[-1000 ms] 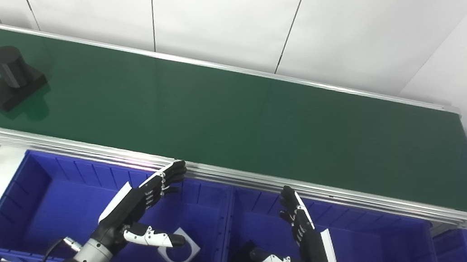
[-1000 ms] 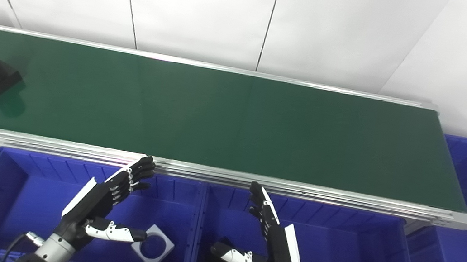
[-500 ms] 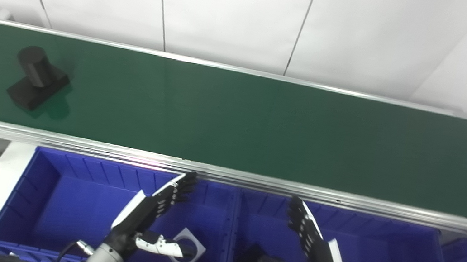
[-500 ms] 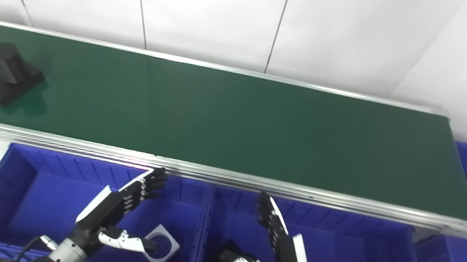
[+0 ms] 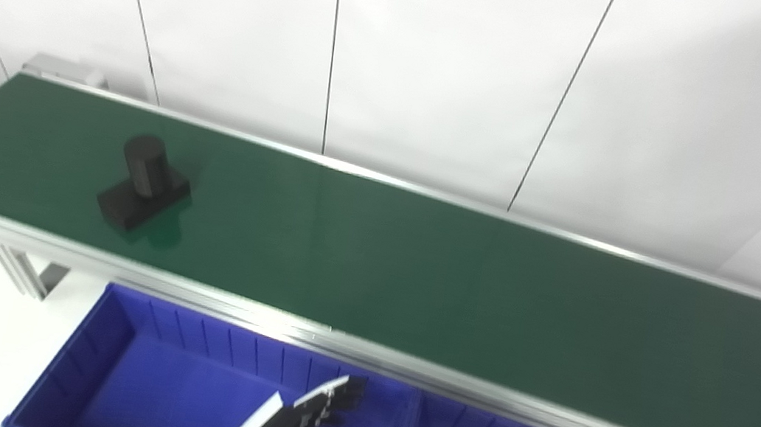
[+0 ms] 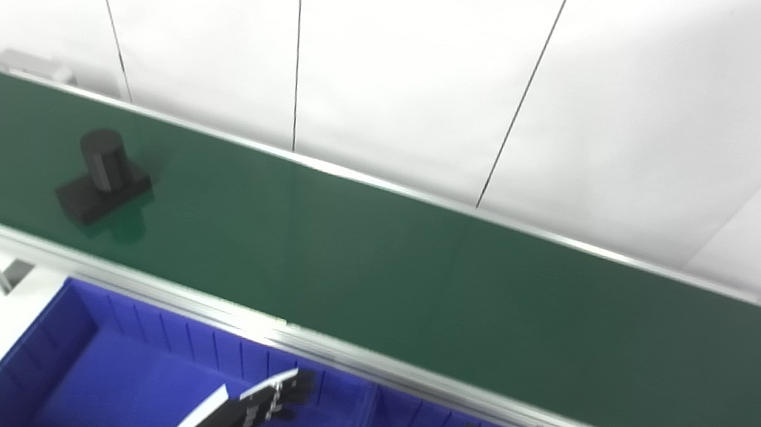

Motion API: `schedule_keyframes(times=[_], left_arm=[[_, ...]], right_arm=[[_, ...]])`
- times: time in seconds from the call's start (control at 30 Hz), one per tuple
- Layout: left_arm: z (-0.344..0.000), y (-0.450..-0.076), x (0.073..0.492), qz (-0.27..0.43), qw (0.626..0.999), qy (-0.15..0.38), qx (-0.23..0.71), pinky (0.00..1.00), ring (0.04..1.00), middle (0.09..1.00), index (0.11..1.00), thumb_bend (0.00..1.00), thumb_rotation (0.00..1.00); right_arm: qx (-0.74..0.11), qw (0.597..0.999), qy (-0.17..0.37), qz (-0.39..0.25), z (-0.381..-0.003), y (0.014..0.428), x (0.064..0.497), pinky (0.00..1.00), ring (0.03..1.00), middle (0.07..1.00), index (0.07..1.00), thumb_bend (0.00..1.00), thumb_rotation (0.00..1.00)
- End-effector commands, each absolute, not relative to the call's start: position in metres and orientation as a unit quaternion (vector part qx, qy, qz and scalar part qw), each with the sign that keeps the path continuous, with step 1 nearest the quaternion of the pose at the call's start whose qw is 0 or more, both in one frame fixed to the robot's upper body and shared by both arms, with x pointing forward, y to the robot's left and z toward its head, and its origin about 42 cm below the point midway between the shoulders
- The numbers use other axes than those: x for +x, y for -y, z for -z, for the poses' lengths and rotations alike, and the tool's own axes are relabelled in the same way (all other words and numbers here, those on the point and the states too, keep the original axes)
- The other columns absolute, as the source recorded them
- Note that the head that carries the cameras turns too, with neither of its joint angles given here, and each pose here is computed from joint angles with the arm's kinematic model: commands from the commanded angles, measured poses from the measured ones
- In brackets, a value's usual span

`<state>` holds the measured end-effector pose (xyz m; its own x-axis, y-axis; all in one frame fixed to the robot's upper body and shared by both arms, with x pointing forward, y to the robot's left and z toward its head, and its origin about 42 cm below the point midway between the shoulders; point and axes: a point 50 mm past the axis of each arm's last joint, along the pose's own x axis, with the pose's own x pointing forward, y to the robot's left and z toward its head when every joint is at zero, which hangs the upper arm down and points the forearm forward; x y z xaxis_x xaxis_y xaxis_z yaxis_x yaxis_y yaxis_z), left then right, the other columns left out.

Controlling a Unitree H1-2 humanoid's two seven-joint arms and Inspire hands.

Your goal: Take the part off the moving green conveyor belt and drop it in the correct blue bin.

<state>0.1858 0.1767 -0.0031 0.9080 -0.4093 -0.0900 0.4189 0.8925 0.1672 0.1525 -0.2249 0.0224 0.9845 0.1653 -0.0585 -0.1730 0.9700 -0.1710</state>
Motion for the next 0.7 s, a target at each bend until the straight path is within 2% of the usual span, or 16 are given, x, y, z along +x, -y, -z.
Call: schedule_keyframes(times=[0.0,0.1,0.23,0.37,0.47,0.57,0.67], left_arm=[[-0.006,-0.172,0.196,0.211,0.973,0.011,0.093,0.80,0.868,0.896,0.896,0.88,0.28],[-0.005,-0.171,0.196,0.213,0.971,0.012,0.107,0.79,0.860,0.890,0.893,0.90,0.31],[-0.004,-0.170,0.197,0.212,0.970,0.014,0.118,0.78,0.846,0.878,0.890,0.90,0.34],[-0.003,-0.167,0.197,0.209,0.970,0.018,0.125,0.79,0.844,0.871,0.885,0.90,0.35],[-0.002,-0.165,0.197,0.209,0.970,0.018,0.126,0.80,0.847,0.867,0.882,0.92,0.37],[-0.002,-0.162,0.198,0.211,0.969,0.018,0.124,0.81,0.848,0.868,0.881,0.92,0.37],[0.000,-0.160,0.199,0.210,0.970,0.016,0.119,0.81,0.850,0.870,0.883,0.92,0.35]], right_arm=[[-0.076,0.994,0.024,-0.079,-0.032,0.227,0.158,0.86,0.912,0.929,0.938,0.86,0.32],[-0.068,0.994,0.036,-0.074,-0.036,0.230,0.162,0.86,0.917,0.935,0.943,0.86,0.35],[-0.053,0.994,0.061,-0.074,-0.049,0.233,0.168,0.94,0.941,0.943,0.958,0.87,0.37],[-0.043,0.992,0.103,-0.060,-0.070,0.234,0.175,0.95,0.932,0.935,0.945,0.90,0.37],[-0.043,0.989,0.130,-0.057,-0.084,0.235,0.181,0.96,0.931,0.924,0.942,0.95,0.42],[-0.046,0.984,0.165,-0.055,-0.102,0.237,0.190,0.95,0.919,0.913,0.935,0.96,0.43],[-0.062,0.978,0.191,-0.058,-0.115,0.241,0.200,0.88,0.886,0.893,0.917,0.95,0.45]])
